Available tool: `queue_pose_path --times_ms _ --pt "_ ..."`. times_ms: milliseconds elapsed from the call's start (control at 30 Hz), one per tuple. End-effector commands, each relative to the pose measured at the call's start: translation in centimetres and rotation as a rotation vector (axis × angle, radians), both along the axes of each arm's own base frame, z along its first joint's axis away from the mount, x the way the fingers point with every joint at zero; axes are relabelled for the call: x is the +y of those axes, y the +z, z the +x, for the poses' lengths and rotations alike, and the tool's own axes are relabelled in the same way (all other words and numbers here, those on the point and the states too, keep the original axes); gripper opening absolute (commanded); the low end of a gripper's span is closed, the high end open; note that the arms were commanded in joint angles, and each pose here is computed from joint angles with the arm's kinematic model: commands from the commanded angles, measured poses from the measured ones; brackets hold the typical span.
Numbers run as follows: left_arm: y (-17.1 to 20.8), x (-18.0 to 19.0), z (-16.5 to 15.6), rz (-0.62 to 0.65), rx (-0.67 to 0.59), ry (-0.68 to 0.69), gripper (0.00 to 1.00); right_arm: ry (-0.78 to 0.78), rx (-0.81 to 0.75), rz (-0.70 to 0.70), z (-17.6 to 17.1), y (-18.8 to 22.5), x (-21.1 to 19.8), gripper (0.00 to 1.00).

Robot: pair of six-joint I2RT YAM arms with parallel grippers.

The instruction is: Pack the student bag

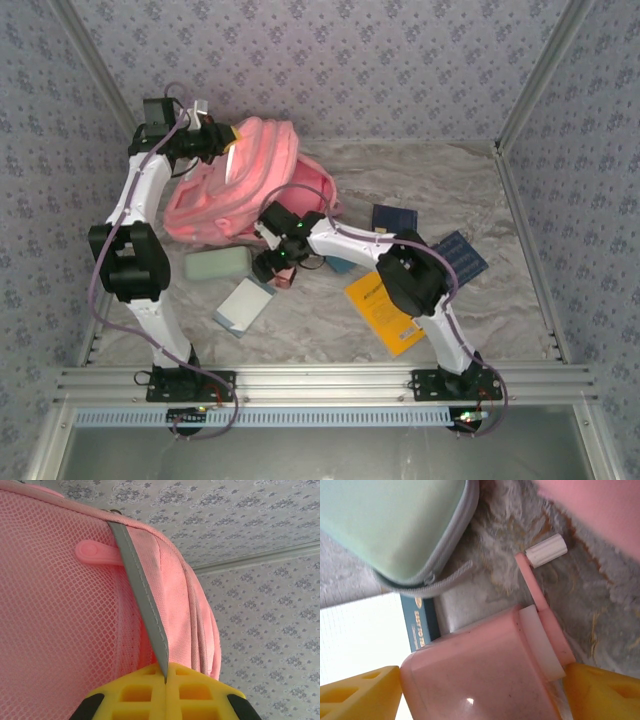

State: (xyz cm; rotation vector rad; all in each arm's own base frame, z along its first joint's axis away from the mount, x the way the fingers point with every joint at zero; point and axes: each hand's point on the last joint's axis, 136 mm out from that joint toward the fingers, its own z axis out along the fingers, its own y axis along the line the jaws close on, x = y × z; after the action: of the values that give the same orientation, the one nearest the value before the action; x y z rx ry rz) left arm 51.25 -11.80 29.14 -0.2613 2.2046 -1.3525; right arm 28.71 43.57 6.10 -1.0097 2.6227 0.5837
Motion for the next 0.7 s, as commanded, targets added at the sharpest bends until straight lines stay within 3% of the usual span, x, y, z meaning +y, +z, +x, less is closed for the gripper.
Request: queue_pose_path --times_ms 0,267,433,500,667 --pt "4.3 -0.1 -1.0 -0.024 -0.12 -0.026 0.0 0.022 -0.027 -0.029 -1.2 0.7 -0.2 0.84" --pt "4.4 -0.1 -1.3 -0.024 -0.123 -0.027 0.0 0.065 -0.169 -0.25 -0.8 -0.7 -2.4 0.84" --pt "4.4 -0.2 -1.3 -0.027 -0.122 -0.028 0.0 0.078 -0.182 -0.211 -1.4 0.1 -2.6 0.87" --pt "4.4 -0.2 -1.3 -0.03 -0.122 -0.03 0.0 0.086 -0.188 -0.183 -1.5 0.6 -2.4 0.93" --pt "4.5 -0.3 -1.3 -0.036 -0.12 -0.032 0.0 0.119 -0.178 -0.168 -2.2 0.5 -2.3 0.91"
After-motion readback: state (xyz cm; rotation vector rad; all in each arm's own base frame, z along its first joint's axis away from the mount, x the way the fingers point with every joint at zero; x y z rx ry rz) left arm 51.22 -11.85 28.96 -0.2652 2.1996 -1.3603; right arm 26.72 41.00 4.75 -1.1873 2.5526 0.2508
